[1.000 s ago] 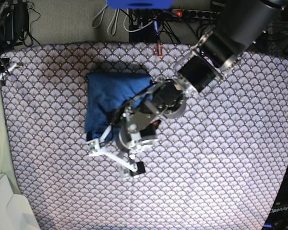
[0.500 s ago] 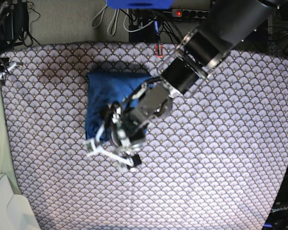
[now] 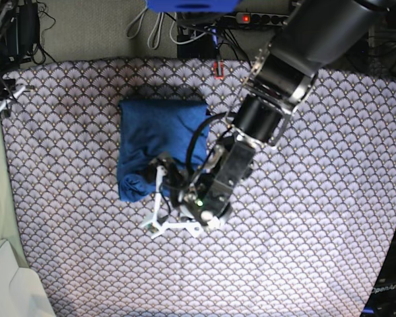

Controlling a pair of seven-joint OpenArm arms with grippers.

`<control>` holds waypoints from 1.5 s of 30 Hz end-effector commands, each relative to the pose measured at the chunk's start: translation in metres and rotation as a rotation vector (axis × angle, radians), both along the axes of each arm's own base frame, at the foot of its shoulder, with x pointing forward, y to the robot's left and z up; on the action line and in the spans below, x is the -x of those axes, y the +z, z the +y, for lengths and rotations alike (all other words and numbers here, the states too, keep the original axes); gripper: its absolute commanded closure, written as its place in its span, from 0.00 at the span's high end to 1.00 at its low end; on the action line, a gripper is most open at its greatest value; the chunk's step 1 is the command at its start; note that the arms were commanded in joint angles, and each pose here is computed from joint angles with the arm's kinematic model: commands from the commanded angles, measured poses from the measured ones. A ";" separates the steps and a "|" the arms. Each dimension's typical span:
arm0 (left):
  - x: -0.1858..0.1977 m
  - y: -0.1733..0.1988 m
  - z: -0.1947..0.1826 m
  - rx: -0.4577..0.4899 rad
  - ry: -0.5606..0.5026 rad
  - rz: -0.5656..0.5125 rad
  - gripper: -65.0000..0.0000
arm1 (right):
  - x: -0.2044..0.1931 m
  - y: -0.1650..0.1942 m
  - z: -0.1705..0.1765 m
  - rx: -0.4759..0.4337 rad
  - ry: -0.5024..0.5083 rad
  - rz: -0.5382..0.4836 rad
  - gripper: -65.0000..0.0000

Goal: Fold the T-shirt properly
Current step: 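Open the left gripper and withdraw it from the stack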

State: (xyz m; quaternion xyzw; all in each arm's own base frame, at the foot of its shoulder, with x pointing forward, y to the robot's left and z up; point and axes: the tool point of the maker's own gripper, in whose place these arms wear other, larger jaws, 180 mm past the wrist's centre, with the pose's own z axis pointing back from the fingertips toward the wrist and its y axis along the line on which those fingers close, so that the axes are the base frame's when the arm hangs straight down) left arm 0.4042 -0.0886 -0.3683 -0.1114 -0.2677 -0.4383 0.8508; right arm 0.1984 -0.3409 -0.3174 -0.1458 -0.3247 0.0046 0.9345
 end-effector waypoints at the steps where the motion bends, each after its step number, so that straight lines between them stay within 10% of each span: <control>1: -0.013 0.026 -0.014 0.060 -0.010 -0.042 1.00 | -0.004 0.010 -0.004 0.028 0.012 -0.028 0.18; 9: -0.022 0.040 -0.014 0.115 0.009 -0.035 1.00 | -0.004 0.010 -0.004 0.027 0.012 -0.027 0.18; 31: -0.019 0.035 0.022 -0.091 0.018 0.054 1.00 | -0.002 0.006 0.001 0.008 0.004 -0.028 0.18; 40: -0.030 0.087 0.034 0.096 0.089 -0.083 1.00 | -0.006 0.008 0.002 0.007 0.005 -0.040 0.18; 45: -0.049 0.126 0.103 0.186 0.283 -0.197 1.00 | -0.028 0.007 0.031 -0.022 0.098 -0.059 0.17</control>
